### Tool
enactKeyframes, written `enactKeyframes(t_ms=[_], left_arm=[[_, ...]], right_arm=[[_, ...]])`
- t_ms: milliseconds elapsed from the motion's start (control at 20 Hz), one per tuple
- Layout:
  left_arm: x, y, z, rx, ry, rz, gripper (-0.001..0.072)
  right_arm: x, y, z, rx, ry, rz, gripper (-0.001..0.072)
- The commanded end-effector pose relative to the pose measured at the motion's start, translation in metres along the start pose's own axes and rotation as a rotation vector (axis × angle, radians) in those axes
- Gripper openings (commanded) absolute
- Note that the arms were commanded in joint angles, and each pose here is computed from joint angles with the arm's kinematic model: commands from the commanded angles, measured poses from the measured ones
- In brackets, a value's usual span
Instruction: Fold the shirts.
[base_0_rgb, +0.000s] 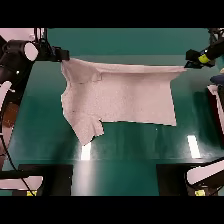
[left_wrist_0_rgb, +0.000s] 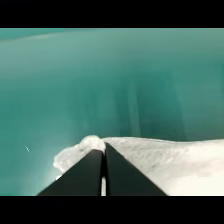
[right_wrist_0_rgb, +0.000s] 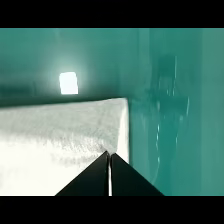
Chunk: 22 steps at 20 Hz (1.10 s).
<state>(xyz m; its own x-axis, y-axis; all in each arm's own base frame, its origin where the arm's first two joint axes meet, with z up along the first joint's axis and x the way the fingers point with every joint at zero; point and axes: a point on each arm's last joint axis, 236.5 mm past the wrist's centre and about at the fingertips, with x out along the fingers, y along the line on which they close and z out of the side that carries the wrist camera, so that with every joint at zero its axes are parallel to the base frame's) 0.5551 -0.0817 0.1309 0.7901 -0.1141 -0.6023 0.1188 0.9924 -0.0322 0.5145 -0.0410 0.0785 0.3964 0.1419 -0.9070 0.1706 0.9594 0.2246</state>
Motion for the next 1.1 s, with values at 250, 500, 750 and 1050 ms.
enactKeyframes(t_ms=[250, 500, 750, 1050], left_arm=[[0.013, 0.037, -0.036, 0.014, 0.132, 0.043, 0.0019], [0.002, 0.036, -0.13, 0.042, 0.505, 0.028, 0.0019], [0.0, 0.036, -0.179, 0.035, 0.633, 0.025, 0.002], [-0.014, 0.041, -0.171, 0.04, 0.659, 0.048, 0.0601]], right_arm=[[0.043, 0.021, -0.006, -0.067, 0.045, 0.01, 0.0007], [0.064, 0.017, -0.043, -0.126, 0.204, -0.101, 0.0007], [0.073, 0.027, -0.056, -0.159, 0.253, -0.107, 0.001], [0.065, 0.021, -0.076, -0.162, 0.347, -0.107, 0.0344]])
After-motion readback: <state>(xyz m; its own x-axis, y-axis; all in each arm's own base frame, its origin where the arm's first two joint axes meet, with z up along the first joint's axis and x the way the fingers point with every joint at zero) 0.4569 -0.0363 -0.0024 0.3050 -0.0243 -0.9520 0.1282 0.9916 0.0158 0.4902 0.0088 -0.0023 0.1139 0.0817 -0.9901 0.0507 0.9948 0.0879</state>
